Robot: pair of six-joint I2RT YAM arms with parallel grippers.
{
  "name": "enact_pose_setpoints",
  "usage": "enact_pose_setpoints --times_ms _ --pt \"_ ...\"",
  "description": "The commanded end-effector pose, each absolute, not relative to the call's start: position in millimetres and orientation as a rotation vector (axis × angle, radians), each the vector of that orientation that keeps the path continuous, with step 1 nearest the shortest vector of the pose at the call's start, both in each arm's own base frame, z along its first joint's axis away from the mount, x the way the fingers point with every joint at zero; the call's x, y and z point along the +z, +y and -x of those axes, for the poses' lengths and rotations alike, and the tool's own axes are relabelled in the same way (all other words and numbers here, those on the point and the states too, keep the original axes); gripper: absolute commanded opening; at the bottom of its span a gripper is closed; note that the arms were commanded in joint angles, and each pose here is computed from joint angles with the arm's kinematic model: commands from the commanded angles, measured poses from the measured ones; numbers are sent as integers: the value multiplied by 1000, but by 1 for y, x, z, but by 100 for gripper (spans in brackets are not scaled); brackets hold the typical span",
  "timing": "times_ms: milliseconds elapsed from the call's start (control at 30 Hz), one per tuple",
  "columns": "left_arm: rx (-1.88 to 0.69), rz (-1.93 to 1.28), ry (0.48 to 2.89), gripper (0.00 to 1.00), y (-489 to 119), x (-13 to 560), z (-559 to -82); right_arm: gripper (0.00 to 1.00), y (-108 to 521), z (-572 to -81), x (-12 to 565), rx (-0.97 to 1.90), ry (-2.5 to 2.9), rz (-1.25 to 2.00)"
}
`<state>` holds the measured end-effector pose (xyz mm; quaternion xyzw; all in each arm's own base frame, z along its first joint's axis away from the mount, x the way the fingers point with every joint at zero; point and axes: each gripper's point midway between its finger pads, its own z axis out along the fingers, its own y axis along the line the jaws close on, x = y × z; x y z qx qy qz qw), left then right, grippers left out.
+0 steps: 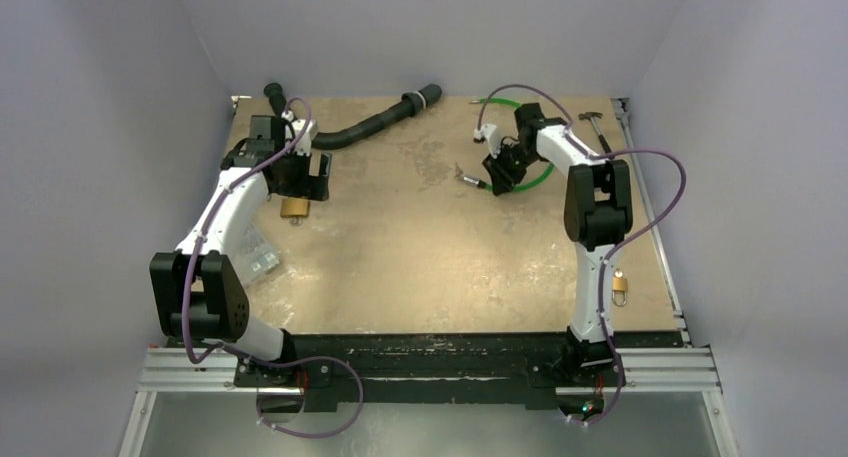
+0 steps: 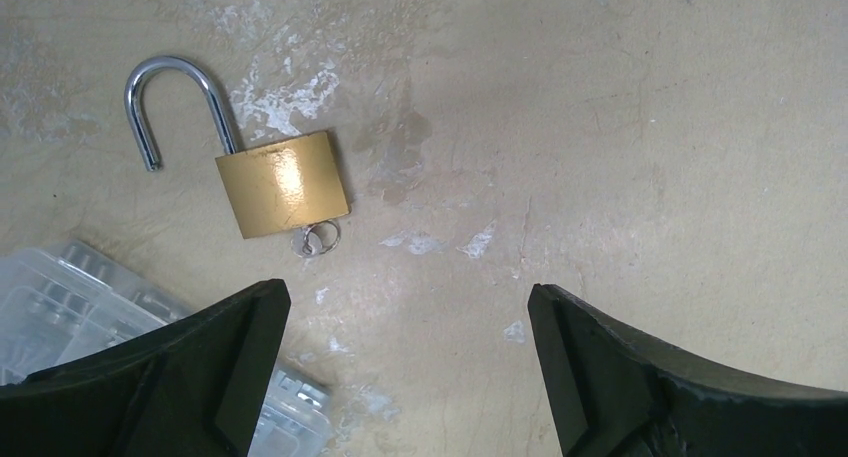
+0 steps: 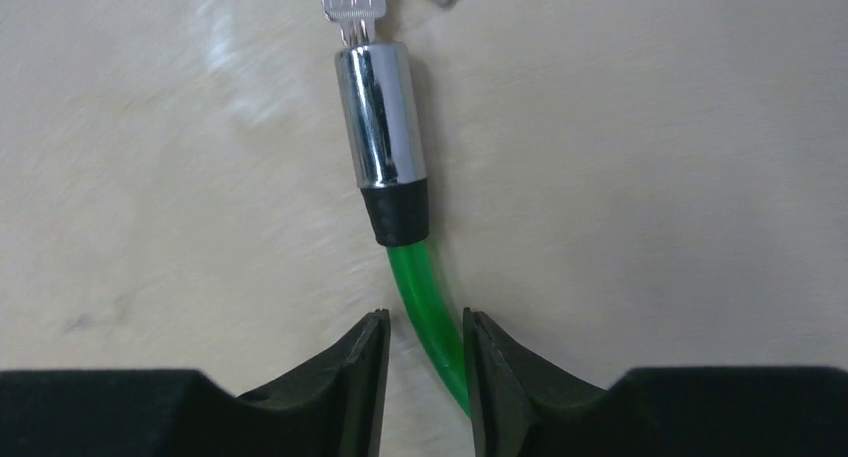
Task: Lock with the key
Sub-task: Move the lock to the center of the board.
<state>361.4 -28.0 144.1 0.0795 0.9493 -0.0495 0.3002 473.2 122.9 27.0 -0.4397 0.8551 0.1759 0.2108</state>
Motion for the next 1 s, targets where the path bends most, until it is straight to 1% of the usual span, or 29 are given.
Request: enact_pose_setpoints --times_ms 0,167,267,300,367,400,467,533,567,600,667,767,967 --pt "-151 -256 2453 100 -32 158 -363 37 135 -405 31 449 2246 1587" --pt "-264 -302 2449 100 -48 151 -358 31 123 -350 29 297 2040 1900" --pt "-307 -339 2440 100 -58 148 -357 29 108 -326 35 220 1916 2045" --pt "-314 -353 2438 100 -61 147 -357 29 106 -322 39 197 1888 2056" --pt "-322 -380 2427 100 -68 145 -358 34 97 -326 53 106 1882 2014" --pt "-324 -394 2420 100 -71 145 -359 37 95 -331 64 85 1903 1949" --pt "-318 -407 2402 100 -77 146 -363 48 92 -344 94 100 1981 1737" --pt "-307 -416 2383 100 -82 147 -369 60 81 -364 125 124 2113 1440" --pt "-299 -412 2374 100 -83 149 -372 65 71 -368 131 148 2196 1306" --pt "-295 -409 2364 100 -84 150 -375 69 58 -370 133 164 2297 1135" --pt "-285 -389 2348 100 -85 153 -381 70 30 -372 129 153 2426 910" --pt "-283 -366 2324 100 -86 159 -389 68 -13 -379 120 58 2526 640" --pt "-274 -331 2314 100 -85 161 -397 64 -35 -405 98 -35 2621 374"
